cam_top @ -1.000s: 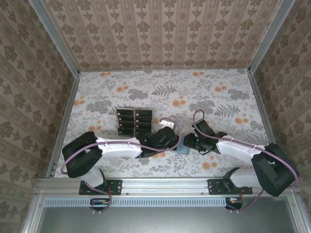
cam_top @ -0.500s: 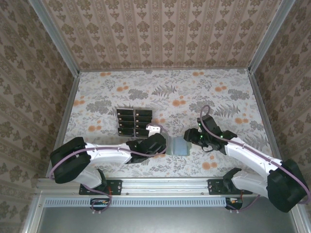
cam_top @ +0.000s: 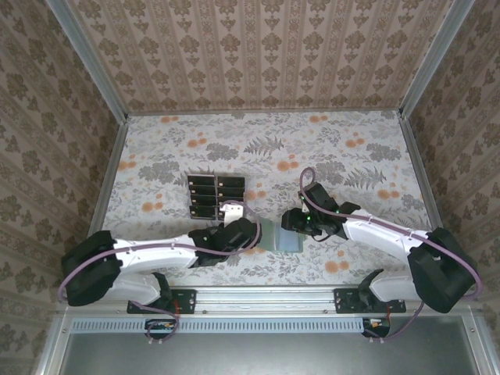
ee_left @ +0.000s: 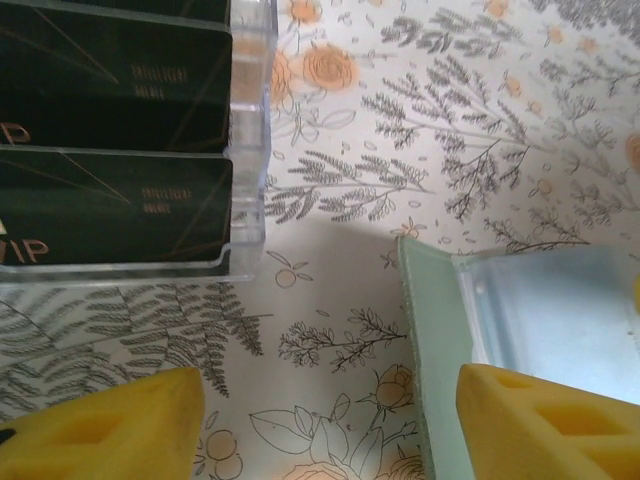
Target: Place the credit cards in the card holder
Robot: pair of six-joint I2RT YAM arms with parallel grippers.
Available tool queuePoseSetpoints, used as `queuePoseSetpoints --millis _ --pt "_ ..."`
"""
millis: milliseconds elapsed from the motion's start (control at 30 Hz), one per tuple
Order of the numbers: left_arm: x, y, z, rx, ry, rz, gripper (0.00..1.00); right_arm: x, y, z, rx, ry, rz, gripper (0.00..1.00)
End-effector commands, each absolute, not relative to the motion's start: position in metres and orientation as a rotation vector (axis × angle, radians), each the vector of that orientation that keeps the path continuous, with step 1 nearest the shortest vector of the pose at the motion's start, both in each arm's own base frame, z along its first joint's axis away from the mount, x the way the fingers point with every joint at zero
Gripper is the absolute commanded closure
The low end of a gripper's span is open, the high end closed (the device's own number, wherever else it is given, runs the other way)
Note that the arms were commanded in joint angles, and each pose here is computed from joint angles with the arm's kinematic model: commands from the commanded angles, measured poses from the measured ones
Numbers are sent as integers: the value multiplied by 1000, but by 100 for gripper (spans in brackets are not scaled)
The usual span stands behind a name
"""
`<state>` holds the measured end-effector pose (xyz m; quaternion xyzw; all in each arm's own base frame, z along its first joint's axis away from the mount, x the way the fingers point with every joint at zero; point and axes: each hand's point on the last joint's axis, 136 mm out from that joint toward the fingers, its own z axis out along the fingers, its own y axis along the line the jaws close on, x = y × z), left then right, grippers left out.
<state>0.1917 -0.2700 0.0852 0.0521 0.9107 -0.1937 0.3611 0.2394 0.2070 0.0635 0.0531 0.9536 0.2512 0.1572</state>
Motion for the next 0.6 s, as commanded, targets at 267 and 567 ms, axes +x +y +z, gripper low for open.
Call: queuePoseSetpoints --millis 267,567 --pt "188 -274 94 330 2327 -428 29 243 210 55 93 2749 675 49" --pt "182 -276 59 414 2397 -303 28 242 208 38 87 2794 628 46"
